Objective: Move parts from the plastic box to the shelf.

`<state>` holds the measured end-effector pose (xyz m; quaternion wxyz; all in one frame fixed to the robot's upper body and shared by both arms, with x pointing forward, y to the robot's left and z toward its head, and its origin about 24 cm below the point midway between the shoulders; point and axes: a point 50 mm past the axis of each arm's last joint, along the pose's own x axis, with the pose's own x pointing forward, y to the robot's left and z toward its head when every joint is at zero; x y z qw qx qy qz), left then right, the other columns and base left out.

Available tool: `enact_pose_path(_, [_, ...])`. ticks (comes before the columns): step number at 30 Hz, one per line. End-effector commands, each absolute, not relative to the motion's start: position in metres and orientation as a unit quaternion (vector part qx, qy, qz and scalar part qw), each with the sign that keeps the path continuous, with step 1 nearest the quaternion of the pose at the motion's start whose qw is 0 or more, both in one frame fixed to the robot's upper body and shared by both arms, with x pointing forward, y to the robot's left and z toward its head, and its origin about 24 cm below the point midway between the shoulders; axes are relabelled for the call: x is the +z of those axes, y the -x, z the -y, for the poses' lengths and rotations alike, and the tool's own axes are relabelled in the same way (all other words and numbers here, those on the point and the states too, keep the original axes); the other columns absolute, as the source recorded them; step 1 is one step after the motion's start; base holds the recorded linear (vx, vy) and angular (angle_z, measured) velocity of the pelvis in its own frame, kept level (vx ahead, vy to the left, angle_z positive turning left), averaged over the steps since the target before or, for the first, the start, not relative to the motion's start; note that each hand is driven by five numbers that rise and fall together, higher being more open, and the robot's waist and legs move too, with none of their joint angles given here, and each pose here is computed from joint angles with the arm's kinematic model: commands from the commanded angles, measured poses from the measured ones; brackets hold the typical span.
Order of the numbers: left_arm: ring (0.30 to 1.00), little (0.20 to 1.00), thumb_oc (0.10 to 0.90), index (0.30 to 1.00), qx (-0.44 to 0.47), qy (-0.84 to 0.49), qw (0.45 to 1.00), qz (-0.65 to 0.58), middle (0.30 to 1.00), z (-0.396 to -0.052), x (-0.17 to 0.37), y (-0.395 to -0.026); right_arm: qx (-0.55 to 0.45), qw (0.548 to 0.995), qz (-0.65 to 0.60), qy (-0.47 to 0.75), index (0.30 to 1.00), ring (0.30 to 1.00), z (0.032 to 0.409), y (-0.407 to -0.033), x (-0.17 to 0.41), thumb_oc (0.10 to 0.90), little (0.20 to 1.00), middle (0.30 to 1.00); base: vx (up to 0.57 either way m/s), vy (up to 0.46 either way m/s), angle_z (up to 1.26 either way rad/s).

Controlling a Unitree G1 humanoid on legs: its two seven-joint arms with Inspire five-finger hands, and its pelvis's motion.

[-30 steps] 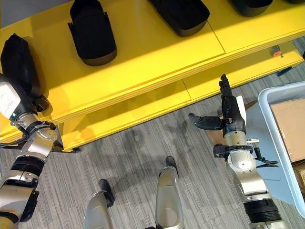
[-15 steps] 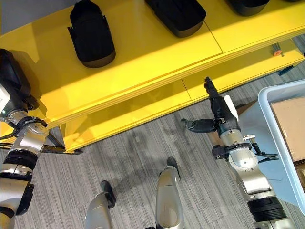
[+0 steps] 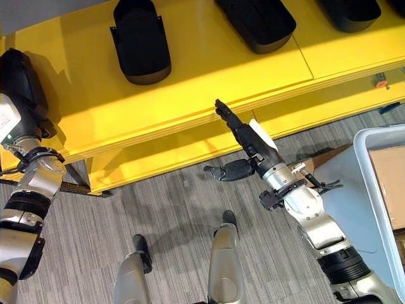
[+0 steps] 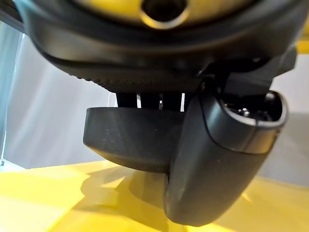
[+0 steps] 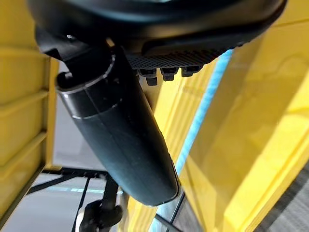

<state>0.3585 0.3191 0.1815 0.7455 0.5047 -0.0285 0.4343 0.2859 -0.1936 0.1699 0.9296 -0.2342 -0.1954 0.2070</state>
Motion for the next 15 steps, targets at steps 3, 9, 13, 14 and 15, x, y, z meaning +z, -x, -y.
enact_pose_path(3, [0.300,0.300,0.400,0.300,0.492,-0.567,0.648,0.131,0.300,-0.339,0.263,-0.347,0.285,0.879,0.322,0.208,1.000,1.000,0.164,-0.278,0.219,0.900,1.000,1.000,-0.03,0.039,0.05])
enact_pose_path(9, [0.300,0.300,0.400,0.300,0.487,-0.565,0.652,0.141,0.300,-0.327,0.275,-0.355,0.341,0.857,0.323,0.212,1.000,1.000,0.142,-0.271,0.220,0.900,1.000,1.000,-0.05,-0.025,0.09])
enact_pose_path(13, [0.300,0.300,0.400,0.300,0.488,-0.573,0.645,0.136,0.300,-0.332,0.277,-0.354,0.356,0.855,0.314,0.210,1.000,1.000,0.135,-0.268,0.214,0.900,1.000,1.000,-0.01,-0.035,0.12])
enact_pose_path(14, [0.300,0.300,0.400,0.300,0.487,-0.577,0.641,0.134,0.300,-0.333,0.278,-0.353,0.362,0.854,0.309,0.209,1.000,1.000,0.134,-0.268,0.212,0.900,1.000,1.000,0.02,-0.035,0.20])
enact_pose_path(15, [0.300,0.300,0.400,0.300,0.487,-0.582,0.637,0.134,0.300,-0.336,0.279,-0.352,0.371,0.853,0.302,0.207,1.000,1.000,0.132,-0.268,0.210,0.900,1.000,1.000,0.02,-0.025,0.15])
